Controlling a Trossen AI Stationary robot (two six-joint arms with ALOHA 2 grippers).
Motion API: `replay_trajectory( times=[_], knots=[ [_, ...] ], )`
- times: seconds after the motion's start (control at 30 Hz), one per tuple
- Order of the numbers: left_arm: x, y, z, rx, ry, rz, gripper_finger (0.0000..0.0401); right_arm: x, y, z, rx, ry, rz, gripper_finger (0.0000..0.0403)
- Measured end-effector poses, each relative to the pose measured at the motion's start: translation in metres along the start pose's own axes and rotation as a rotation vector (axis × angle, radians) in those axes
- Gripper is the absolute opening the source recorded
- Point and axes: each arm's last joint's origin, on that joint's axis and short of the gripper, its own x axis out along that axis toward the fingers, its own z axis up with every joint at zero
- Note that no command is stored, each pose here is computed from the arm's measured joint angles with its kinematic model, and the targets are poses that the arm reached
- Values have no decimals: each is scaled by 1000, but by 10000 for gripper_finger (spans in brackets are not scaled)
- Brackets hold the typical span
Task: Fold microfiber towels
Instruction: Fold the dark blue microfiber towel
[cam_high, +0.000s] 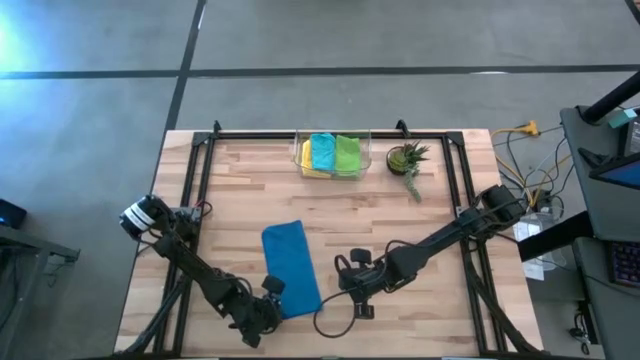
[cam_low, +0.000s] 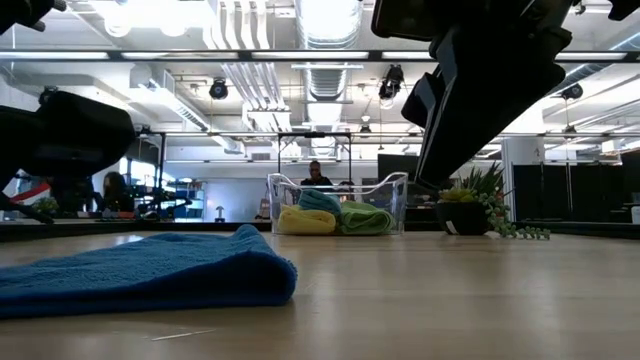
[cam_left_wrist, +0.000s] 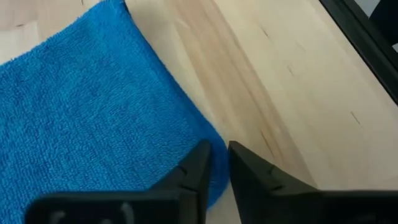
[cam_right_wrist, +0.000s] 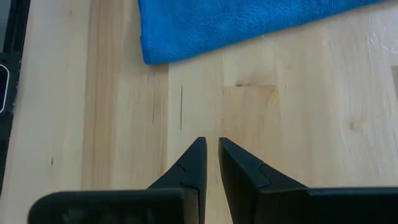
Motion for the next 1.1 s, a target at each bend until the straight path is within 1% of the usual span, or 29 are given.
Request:
replay_trajectory(
  times=[0.1,0.33,0.43,0.7,0.87,0.97,1.1],
  knots=[
    [0,0,-1,0,5,-4,31,0,0,0,-1,-1,-1,38],
    [1,0,-4,5,46,-42,19,0,0,1,-25,-11,2,38],
    [-1,0,-3,1,43,-43,4,0,2,5,-82,-50,19,38],
    [-11,2,5,-14,2,-56,1,-3,11,22,-229,-239,88,38],
    [-13,3,8,-22,-11,-62,0,-4,12,25,-288,-264,117,39],
    [-14,6,9,-47,-15,-68,0,-3,13,24,-351,-260,139,51],
    [-17,7,11,-60,-25,-78,0,2,14,24,-452,-269,146,89]
  ],
)
